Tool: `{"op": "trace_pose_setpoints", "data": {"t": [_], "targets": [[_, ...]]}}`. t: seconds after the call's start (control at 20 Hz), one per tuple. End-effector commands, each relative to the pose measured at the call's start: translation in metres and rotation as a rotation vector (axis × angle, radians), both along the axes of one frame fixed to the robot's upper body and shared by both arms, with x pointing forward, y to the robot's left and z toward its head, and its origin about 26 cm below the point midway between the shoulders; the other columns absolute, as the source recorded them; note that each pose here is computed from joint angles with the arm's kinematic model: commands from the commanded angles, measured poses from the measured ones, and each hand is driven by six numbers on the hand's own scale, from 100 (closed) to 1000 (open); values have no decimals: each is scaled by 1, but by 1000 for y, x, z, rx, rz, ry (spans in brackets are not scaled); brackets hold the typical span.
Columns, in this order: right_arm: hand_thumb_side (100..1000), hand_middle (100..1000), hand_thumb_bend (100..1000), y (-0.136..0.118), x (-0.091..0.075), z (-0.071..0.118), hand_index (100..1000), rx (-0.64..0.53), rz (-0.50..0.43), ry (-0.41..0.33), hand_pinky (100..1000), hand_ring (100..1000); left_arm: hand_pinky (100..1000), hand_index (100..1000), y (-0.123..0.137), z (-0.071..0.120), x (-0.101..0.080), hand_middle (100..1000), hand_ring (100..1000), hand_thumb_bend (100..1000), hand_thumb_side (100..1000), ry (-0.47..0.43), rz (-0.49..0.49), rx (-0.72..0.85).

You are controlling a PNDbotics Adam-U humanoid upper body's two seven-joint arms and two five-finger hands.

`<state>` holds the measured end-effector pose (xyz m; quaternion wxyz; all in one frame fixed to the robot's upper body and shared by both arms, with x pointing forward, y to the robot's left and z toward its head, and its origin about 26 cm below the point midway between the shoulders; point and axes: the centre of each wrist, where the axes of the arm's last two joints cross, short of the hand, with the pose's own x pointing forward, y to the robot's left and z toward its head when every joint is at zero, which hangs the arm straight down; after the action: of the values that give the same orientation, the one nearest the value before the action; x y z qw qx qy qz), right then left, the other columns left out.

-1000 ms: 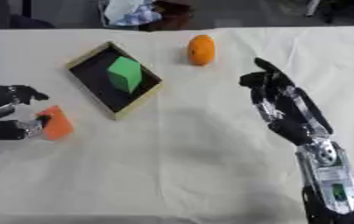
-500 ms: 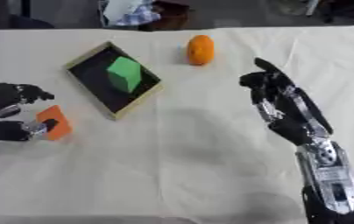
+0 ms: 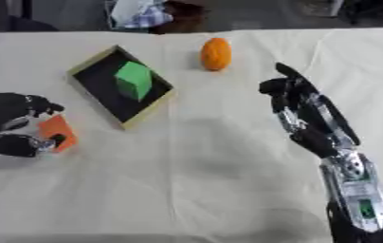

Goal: Pick up objects on the table and place them in the box.

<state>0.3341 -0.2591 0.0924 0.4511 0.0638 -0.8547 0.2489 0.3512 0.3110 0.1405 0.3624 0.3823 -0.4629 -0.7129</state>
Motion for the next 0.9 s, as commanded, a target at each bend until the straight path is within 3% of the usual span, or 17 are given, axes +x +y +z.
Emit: {"op": "trace_pose_setpoints", "data": {"t": [0.05,0.4,0.8,0.85,0.9], "targets": [[537,742,100,-4,1,8,982,-17,-3,-26,916,810,717,926,2,7,3,709,648,254,964,-13,9,14],[538,742,100,-3,1,8,982,-17,-3,-26,916,810,709,918,3,1,4,683,626,227,963,-6,28,1],[538,742,100,-3,2,8,982,-16,-2,-25,916,810,689,896,2,1,3,580,563,212,749,-34,19,-20],[538,742,100,-3,2,8,982,-16,-2,-25,916,810,683,891,2,1,3,558,544,221,665,-42,18,-22],[538,742,100,-3,2,8,982,-16,-2,-25,916,811,682,890,2,2,3,555,541,222,656,-49,17,-24]]}}
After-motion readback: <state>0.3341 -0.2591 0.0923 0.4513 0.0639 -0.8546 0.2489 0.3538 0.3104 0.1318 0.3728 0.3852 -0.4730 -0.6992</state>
